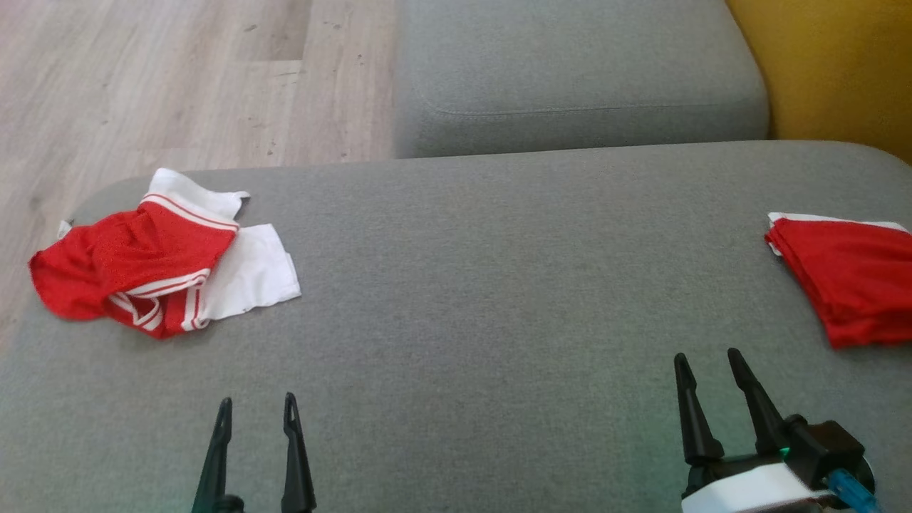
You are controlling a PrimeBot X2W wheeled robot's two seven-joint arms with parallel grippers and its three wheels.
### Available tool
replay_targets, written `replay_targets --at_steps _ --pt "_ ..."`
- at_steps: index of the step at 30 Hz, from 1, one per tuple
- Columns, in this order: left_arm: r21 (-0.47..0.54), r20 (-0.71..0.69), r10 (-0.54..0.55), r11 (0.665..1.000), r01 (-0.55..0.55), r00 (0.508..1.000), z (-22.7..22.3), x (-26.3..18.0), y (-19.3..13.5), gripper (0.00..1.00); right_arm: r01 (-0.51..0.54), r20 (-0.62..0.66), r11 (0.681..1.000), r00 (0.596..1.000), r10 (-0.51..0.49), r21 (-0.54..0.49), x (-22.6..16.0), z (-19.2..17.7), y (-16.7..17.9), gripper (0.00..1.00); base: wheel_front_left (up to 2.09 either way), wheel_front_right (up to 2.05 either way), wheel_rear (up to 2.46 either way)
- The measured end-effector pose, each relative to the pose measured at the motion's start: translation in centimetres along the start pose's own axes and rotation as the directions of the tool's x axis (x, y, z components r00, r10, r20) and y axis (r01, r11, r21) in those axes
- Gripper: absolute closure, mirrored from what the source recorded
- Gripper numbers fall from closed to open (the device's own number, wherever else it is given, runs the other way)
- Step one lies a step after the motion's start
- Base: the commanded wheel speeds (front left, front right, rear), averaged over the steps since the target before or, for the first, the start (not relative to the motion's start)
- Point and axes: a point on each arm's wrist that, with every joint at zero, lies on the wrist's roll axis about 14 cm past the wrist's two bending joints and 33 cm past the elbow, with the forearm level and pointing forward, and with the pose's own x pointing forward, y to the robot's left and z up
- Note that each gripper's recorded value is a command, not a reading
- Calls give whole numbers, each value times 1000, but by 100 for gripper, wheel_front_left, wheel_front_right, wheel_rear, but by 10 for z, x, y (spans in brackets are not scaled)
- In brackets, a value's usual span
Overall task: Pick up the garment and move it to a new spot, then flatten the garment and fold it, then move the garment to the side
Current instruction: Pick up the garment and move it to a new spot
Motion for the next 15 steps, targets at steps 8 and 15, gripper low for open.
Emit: replay_targets --at_steps 8,15 --pt "16 -12 63 998 -63 998 -5 -13 19 0 -68 -46 998 997 68 3 2 -13 20 0 0 0 0" --pt "34 -8 184 982 -184 983 -5 -36 53 0 -207 -73 978 975 208 24 16 -20 62 0 0 0 0"
